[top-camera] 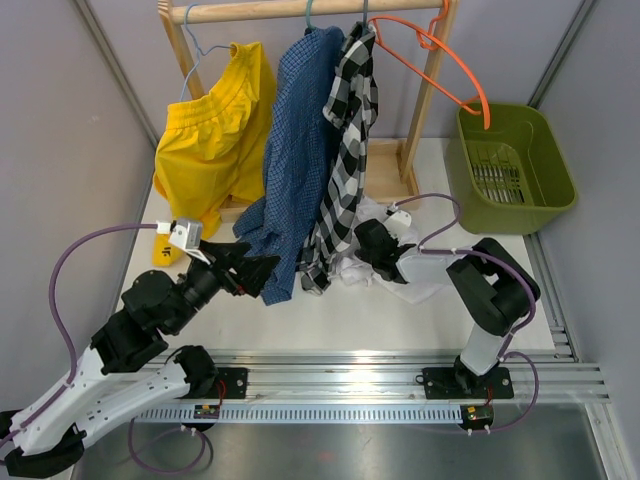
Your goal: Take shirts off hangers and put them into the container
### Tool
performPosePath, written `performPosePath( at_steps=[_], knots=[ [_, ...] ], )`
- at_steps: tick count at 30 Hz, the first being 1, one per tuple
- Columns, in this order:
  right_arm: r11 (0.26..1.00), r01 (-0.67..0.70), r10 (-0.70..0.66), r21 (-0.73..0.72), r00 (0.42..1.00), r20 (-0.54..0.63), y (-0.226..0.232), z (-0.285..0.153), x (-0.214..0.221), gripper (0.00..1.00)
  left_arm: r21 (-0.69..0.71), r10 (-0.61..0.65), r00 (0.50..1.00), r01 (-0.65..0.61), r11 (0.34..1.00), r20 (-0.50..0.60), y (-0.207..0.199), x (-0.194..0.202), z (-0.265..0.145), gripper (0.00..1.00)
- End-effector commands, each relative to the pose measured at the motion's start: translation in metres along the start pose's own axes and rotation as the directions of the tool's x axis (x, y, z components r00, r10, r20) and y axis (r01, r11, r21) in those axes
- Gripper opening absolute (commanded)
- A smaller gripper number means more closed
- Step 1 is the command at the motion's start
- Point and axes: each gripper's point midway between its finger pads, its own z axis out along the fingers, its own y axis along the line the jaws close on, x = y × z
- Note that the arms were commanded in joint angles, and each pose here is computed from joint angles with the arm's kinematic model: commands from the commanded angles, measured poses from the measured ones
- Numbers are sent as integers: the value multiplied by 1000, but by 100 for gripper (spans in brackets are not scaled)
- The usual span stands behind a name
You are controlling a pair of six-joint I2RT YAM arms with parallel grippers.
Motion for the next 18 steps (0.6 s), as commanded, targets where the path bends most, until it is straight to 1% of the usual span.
performPosePath(
  at_steps=[1,5,6,8,9,10,11,12,13,14,16,17,18],
  knots=[
    [989,77,-15,123,898,-440,-84,-8,129,0,7,-11,999,10,1000,34,-3,-8,2,99],
    [988,31,28,150,926,-376,-91,-18,100,0,11,-4,1000,4,1000,30,-5,-10,3,99],
    [989,14,36,150,945,-325,-89,-26,80,0,11,-4,1000,4,1000,30,-6,-11,4,99],
    [987,15,31,163,962,-271,-96,-37,58,0,14,-1,1000,1,1000,29,-6,-11,4,99],
    [992,-35,61,119,974,-216,-84,-49,35,0,16,-1,1000,0,1000,26,-7,-10,4,99],
    [992,-43,64,120,981,-181,-83,-57,21,0,14,-2,1000,2,1000,22,-6,-9,5,99],
    [986,-24,50,166,987,-155,-94,-67,11,0,17,-4,1000,3,1000,25,-7,-10,5,99],
    [991,-62,74,122,993,-94,-85,-81,-14,0,20,-2,1000,2,1000,24,-8,-10,5,99],
    [993,-71,76,98,996,-53,-79,-91,-31,0,19,-3,1000,3,1000,22,-8,-9,6,99],
    [991,-65,67,115,998,-12,-85,-101,-44,0,23,-4,1000,3,1000,24,-9,-10,6,99],
    [993,-95,89,66,992,87,-78,-129,-83,0,30,0,1000,0,1000,18,-10,-9,8,99],
    [992,-98,85,82,985,150,-87,-145,-101,0,31,2,1000,-2,1000,16,-11,-8,9,99],
    [992,-109,94,69,976,198,-83,-157,-120,0,40,2,1000,-2,999,11,-13,-8,10,99]
  ],
)
